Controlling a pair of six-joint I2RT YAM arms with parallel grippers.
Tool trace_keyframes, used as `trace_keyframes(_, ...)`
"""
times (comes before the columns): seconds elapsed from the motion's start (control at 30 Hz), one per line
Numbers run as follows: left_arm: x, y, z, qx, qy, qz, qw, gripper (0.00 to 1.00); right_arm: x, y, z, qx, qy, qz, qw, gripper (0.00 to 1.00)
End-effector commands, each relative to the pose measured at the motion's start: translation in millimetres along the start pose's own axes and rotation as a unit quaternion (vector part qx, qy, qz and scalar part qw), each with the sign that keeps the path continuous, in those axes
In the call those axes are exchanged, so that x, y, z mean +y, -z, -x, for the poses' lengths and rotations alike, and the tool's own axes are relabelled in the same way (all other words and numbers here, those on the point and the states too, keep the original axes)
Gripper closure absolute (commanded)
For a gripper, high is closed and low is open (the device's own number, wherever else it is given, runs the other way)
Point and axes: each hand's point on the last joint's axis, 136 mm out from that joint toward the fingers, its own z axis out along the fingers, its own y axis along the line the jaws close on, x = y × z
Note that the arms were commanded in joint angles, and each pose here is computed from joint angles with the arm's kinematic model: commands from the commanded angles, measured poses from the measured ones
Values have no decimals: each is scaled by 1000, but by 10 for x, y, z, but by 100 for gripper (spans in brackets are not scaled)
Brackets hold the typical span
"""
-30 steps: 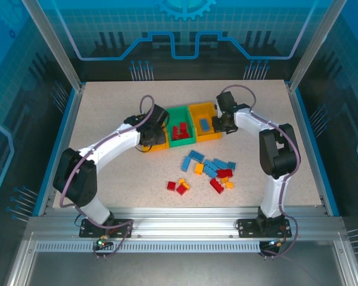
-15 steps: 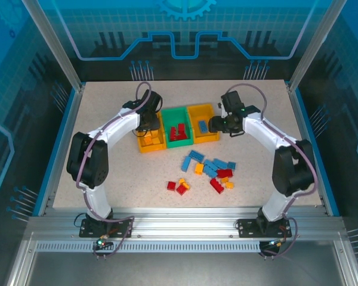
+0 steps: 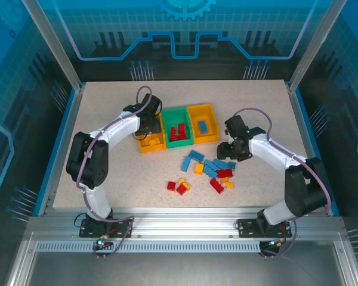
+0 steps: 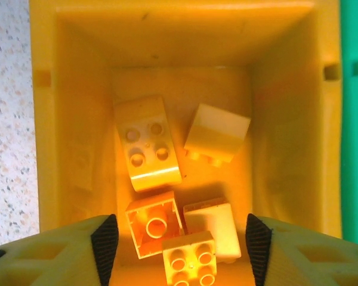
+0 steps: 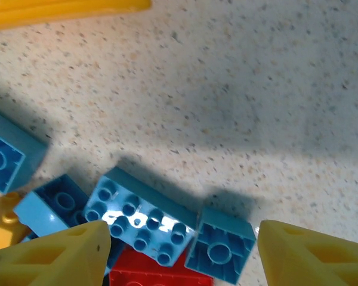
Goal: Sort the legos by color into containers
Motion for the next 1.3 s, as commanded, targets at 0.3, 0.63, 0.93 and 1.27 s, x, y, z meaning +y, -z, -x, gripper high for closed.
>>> trace_keyframes(0.3,-116,475,-133,-44,-23,-56,997,26,-209,-159,-320,48,-52,-33,997,39)
trace_keyframes(0.63,-58,572,-326,-50,-17,-64,997,24,-279,-301,-418,58,-73,-42,995,42)
trace_keyframes(0.93,-37,513,-434,-38,-24,-58,997,23,-342,-329,-406,53,-97,-43,993,52)
trace_keyframes(1.27,-28,502,-443,-36,-23,-57,997,22,-530,-326,-499,50,-120,-40,991,54)
